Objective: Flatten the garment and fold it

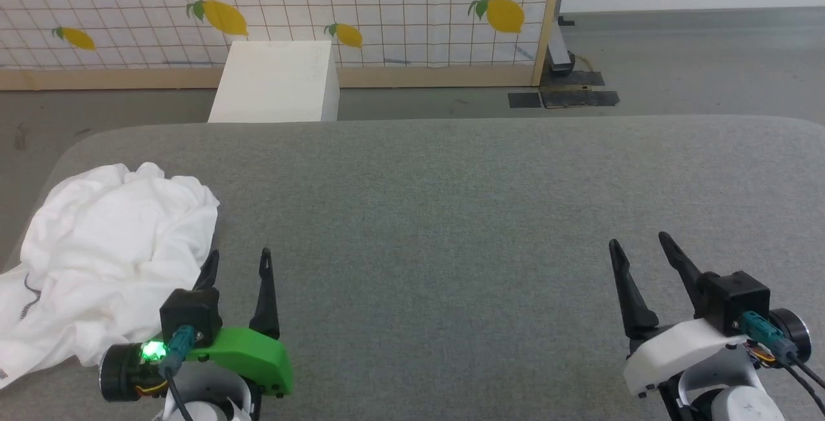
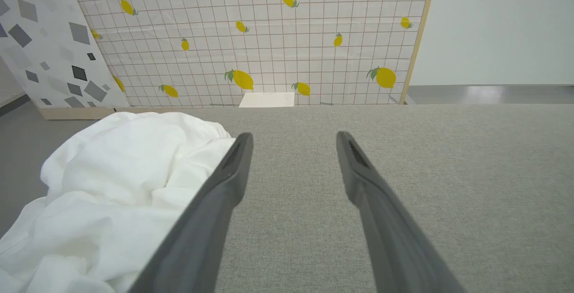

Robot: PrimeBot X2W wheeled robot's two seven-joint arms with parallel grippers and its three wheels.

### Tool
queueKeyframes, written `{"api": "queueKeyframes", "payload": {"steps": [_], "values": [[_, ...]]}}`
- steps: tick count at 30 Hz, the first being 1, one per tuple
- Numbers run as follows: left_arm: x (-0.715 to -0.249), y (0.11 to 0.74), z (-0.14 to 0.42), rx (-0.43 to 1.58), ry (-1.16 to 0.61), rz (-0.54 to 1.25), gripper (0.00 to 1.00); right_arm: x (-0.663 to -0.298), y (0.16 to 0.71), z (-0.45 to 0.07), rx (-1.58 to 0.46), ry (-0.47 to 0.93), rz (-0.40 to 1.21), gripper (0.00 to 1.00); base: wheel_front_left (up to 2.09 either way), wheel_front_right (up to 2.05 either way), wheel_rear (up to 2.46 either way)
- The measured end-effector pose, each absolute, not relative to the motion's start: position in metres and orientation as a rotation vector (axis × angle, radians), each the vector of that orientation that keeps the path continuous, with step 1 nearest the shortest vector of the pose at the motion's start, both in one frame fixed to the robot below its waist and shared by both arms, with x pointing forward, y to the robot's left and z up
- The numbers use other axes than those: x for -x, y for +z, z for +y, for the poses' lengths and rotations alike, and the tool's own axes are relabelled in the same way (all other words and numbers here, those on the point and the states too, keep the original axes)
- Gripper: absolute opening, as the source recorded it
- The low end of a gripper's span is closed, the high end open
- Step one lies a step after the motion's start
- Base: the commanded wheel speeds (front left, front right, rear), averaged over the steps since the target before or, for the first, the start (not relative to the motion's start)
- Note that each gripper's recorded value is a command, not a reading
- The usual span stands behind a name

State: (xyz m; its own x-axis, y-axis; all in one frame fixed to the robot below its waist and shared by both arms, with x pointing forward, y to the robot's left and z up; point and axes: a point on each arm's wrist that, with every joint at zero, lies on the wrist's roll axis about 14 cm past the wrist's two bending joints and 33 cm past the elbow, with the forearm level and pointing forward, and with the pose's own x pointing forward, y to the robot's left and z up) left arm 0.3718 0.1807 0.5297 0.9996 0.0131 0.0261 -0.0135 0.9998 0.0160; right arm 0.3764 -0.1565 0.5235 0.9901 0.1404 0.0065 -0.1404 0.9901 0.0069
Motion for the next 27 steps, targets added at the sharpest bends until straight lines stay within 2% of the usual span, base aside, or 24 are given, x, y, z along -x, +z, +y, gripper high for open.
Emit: {"api": "queueKeyframes", "payload": {"steps": [27], "values": [[-0.329,0.522,0.235,0.021,0.210,-0.039,1.00,-0.390,0.512,-0.105,-0.061,0.287,0.000,1.00,0.00,0.00,0.00]]}}
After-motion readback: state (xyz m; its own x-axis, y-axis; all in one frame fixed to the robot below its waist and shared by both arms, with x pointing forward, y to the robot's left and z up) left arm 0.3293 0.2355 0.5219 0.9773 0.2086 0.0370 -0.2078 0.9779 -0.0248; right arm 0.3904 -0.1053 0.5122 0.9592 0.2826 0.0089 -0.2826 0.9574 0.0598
